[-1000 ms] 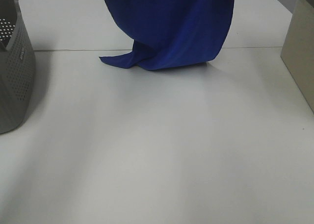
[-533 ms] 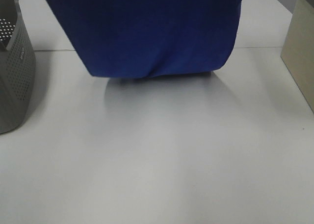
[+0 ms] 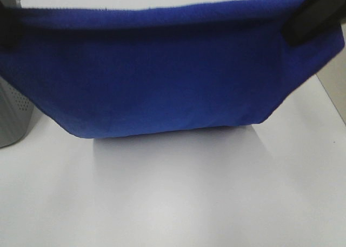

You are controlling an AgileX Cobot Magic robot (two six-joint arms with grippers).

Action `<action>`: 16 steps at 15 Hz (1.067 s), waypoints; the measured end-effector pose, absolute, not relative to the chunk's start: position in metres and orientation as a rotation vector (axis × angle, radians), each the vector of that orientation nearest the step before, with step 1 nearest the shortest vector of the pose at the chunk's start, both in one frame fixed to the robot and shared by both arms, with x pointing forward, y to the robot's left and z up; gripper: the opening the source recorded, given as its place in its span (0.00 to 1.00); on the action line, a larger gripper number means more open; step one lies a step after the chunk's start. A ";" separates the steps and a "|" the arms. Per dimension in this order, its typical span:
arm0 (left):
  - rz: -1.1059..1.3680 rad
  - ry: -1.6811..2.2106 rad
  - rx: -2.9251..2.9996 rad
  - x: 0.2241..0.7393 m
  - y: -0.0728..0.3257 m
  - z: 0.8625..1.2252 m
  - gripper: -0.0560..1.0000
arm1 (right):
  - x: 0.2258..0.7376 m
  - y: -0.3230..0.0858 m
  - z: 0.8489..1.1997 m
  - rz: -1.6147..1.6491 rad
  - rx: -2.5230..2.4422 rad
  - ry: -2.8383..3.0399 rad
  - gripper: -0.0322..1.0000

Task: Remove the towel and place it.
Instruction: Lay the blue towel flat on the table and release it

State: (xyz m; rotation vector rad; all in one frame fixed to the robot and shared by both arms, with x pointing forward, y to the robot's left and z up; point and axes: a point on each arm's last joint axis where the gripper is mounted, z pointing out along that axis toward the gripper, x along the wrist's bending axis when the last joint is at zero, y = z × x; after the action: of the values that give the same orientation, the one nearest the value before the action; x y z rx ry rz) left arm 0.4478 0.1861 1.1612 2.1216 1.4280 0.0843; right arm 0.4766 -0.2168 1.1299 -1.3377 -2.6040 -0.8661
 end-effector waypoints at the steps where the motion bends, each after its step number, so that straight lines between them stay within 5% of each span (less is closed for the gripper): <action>1: 0.024 1.428 2.144 0.443 0.184 1.150 0.05 | 0.468 -0.219 1.118 -0.814 -1.345 -2.591 0.04; 9: -0.293 1.423 2.435 0.400 0.159 1.048 0.05 | 0.404 -0.230 1.015 -0.420 -1.366 -2.326 0.04; 16: -0.552 1.366 2.680 0.399 0.126 0.982 0.05 | 0.375 -0.234 0.981 -0.284 -1.369 -2.204 0.04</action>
State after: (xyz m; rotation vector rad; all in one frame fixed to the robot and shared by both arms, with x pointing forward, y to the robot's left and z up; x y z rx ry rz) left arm 0.3991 0.1265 0.9817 2.6796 1.3657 -0.5519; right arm 0.3753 -0.2345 0.9806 -1.3690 -2.2044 -0.2842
